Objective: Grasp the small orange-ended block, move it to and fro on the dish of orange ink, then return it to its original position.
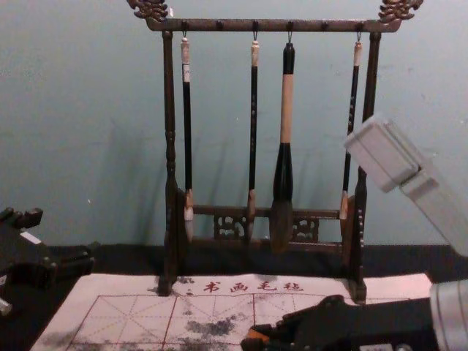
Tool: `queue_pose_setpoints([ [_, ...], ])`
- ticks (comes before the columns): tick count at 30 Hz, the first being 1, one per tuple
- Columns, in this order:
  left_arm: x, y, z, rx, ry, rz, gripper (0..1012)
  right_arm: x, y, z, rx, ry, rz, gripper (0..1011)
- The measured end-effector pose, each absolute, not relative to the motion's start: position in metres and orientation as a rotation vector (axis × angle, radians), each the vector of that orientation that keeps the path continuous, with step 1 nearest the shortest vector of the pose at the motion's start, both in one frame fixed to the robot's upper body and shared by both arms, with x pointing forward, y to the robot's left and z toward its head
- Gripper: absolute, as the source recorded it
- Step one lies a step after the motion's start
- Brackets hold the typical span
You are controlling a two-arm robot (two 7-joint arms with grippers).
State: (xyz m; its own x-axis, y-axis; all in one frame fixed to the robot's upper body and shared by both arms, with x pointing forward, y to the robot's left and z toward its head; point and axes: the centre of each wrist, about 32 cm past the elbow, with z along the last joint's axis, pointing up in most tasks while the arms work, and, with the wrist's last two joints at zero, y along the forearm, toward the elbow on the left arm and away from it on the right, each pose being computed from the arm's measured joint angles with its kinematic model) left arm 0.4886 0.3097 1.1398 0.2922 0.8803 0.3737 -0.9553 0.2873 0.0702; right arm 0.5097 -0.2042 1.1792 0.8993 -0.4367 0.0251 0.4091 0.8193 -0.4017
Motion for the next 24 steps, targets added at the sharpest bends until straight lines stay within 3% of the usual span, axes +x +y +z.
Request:
queue_pose_setpoints([
  [24,0.489,0.31,1.14,0.304,-0.285,1.248,1001,0.523,-0.188,1.177,-0.408,0.075,-0.5,138],
])
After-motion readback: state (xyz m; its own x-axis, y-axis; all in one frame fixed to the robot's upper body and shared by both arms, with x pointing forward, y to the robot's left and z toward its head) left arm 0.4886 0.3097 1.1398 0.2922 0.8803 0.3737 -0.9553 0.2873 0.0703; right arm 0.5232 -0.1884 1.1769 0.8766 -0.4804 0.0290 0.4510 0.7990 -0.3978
